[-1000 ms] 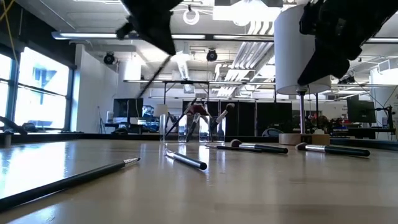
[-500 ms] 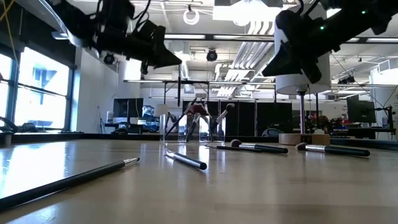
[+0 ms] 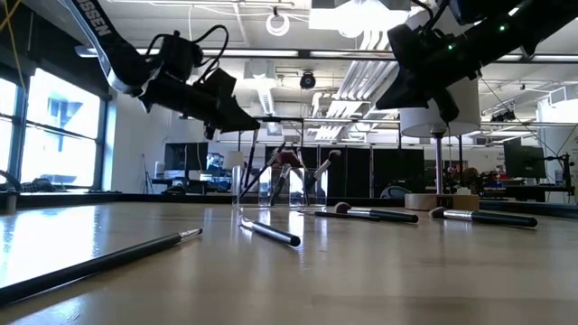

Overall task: Put items in baskets/containers
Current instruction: Put the black eyeshadow brush into the transparent organizer, then put the black powder brush into the transparent organizer

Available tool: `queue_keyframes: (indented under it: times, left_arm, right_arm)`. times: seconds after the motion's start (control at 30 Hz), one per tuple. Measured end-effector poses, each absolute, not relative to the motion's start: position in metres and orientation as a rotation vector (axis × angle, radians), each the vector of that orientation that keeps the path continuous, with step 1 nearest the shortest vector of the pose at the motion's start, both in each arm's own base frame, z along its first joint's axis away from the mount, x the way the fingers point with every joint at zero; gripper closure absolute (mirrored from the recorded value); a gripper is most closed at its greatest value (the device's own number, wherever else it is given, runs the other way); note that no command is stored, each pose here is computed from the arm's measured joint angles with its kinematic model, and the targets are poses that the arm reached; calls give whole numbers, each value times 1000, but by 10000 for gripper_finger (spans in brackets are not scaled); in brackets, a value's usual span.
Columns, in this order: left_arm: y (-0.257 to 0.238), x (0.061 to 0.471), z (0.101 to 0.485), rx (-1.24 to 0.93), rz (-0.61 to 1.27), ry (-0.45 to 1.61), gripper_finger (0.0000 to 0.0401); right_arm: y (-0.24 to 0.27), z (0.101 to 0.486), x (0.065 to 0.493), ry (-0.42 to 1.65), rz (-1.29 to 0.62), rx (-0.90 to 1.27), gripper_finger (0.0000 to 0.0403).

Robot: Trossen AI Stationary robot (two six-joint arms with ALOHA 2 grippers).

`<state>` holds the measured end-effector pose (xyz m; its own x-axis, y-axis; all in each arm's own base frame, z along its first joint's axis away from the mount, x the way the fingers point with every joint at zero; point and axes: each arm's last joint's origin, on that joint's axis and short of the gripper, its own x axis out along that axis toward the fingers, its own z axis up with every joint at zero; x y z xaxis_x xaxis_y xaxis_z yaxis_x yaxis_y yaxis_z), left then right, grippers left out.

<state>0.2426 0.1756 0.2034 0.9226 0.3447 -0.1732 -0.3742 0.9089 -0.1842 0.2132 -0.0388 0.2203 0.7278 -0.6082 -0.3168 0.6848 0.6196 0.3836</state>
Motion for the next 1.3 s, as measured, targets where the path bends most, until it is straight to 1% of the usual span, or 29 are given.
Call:
queue_keyframes:
  times: [0.17, 0.4, 0.5, 0.67, 0.73, 0.83, 0.97, 1.1, 1.2, 1.3]
  left_arm:
    - [175, 243, 203, -220, 343, 140, 349]
    - [173, 244, 204, -197, 268, 139, 278]
    - [172, 244, 206, -196, 227, 131, 256]
    - [166, 237, 227, -160, 211, 73, 245]
    - [163, 233, 233, -159, 211, 71, 245]
    - [160, 229, 241, -132, 217, 61, 245]
    - [156, 223, 248, -97, 237, 69, 245]
    - [155, 221, 246, -92, 252, 104, 245]
    - [155, 221, 244, -108, 254, 130, 245]
    - [155, 221, 241, -123, 254, 156, 245]
  right_arm:
    - [-42, 218, 213, 208, -714, 479, 385]
    - [-42, 219, 213, 230, -696, 424, 341]
    - [-41, 219, 214, 253, -652, 393, 326]
    - [-40, 218, 213, 264, -647, 387, 321]
    - [-40, 218, 214, 301, -656, 390, 320]
    - [-40, 222, 217, 452, -689, 408, 320]
    - [-41, 243, 229, 683, -752, 447, 320]
    - [-42, 258, 246, 926, -808, 509, 320]
    - [-45, 255, 258, 1113, -869, 591, 320]
    - [-47, 238, 271, 1267, -892, 675, 320]
